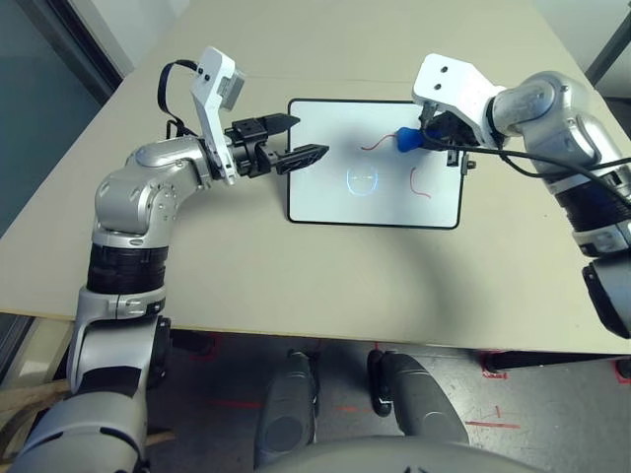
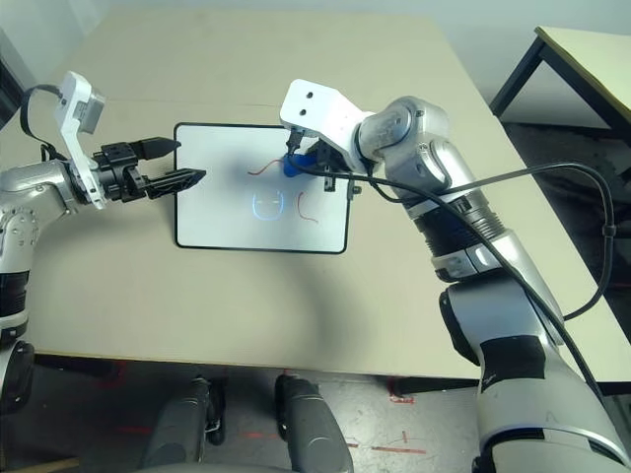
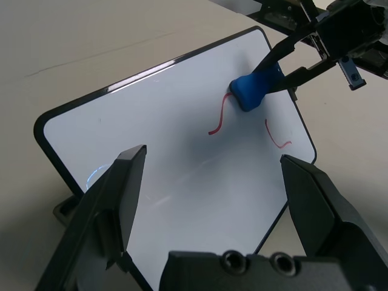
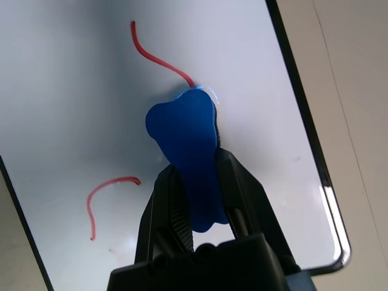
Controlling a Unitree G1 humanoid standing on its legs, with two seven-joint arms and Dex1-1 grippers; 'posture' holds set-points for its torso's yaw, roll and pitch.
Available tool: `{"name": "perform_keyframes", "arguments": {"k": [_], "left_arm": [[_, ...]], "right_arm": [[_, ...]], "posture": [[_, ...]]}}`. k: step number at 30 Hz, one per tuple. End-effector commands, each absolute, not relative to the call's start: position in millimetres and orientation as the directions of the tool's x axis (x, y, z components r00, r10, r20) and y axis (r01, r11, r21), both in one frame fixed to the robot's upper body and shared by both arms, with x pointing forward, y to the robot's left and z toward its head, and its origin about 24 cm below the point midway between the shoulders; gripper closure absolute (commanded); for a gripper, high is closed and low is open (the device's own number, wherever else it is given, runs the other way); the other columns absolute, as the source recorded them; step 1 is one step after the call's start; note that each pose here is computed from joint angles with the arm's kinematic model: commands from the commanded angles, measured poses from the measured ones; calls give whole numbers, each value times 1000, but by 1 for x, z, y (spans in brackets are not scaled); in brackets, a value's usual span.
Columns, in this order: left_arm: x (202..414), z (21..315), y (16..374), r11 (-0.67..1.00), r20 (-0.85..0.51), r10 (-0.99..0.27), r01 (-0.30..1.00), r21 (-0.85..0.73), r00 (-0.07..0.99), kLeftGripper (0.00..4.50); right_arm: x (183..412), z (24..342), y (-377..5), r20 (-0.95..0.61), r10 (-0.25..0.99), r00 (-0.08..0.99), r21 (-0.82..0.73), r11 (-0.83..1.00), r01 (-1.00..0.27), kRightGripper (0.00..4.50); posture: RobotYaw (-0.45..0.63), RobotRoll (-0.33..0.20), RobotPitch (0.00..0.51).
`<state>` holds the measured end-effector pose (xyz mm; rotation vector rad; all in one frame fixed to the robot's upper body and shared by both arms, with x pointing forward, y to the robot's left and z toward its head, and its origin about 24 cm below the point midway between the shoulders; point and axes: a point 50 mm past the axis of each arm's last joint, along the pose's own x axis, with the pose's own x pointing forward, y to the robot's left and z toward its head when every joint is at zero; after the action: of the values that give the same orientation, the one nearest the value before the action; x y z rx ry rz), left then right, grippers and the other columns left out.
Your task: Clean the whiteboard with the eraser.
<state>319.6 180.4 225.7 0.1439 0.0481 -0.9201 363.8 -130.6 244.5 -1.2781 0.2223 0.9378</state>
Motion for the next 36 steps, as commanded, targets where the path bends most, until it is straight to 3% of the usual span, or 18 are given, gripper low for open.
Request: {"name": "perform_keyframes", "arguments": {"k": [1,24,36], "left_arm": [[315,223,180,592,-117,-792,800,95,600,0],[310,217,174,589,-129,-795,805,67,593,0],[312,215,173,586,-130,-798,808,59,588,0]], "right_arm": [[362,239,-126,-640,476,604,-696,-24,-718,3703],[363,241,-92,-627,546,556,-685,-45,-727,3703],[368,247,-127,-625,471,622,-697,23,-717,3703]], "posture": [[12,0,169],[16,0,192],[-9,0,193]]}}
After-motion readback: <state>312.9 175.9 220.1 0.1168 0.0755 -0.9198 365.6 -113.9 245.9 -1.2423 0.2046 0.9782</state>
